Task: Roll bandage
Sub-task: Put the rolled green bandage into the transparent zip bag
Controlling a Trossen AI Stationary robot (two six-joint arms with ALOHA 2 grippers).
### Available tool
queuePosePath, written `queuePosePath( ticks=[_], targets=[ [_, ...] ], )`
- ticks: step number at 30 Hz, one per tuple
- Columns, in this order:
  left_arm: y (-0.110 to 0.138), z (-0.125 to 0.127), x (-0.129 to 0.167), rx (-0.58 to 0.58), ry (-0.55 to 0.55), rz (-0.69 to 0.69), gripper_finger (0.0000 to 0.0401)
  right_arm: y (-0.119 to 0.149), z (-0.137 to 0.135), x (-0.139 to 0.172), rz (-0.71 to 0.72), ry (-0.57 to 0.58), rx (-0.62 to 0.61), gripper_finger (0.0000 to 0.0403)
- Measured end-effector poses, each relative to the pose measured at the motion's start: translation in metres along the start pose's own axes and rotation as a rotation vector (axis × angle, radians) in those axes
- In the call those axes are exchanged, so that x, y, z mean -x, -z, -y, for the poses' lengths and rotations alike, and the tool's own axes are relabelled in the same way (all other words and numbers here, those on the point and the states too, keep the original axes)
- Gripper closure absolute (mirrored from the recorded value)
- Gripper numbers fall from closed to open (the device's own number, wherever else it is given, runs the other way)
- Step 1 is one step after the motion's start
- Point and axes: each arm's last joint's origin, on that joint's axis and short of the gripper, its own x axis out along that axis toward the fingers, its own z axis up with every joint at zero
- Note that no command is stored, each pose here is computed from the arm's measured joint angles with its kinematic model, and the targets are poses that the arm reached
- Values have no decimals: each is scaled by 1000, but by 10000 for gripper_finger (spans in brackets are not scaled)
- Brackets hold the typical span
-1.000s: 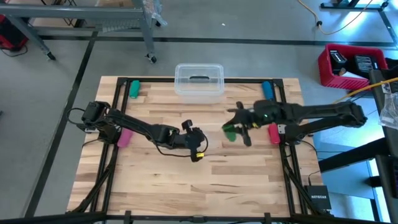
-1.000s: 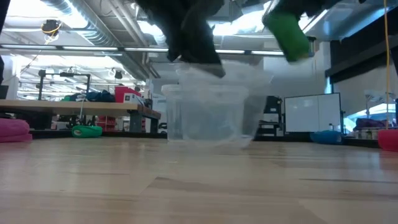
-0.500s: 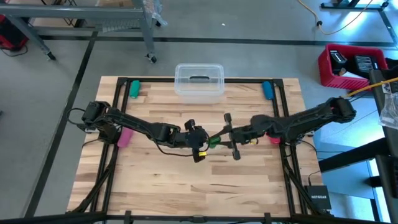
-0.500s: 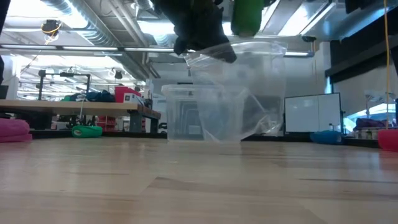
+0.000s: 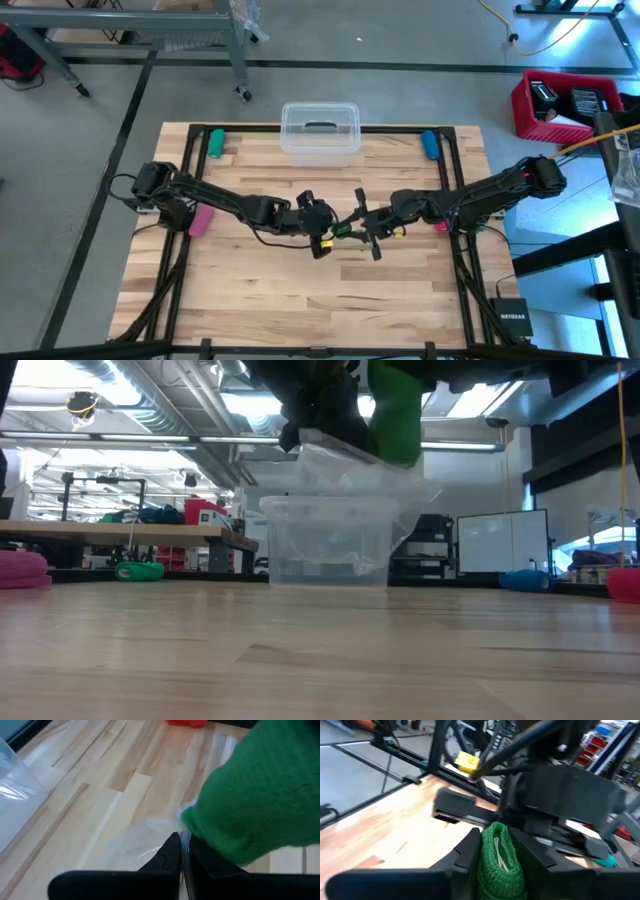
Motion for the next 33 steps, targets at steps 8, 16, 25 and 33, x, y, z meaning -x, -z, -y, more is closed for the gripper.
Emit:
queuePosePath(
  ticks=[8,16,25,33],
  targets=[
    [-4,-8,-3,36,-17,8,398,3,-4,0,-24,-47,3,306],
    [-9,-6,-2,64,2,58,398,2,-2,0,-25,-3,75,306],
    [-11,-5,-2,82,21,70,398,4,-2,0,-55,14,225,306],
    [-15,0,3,101,74,110,398,15,-5,1,-203,19,198,306]
  ],
)
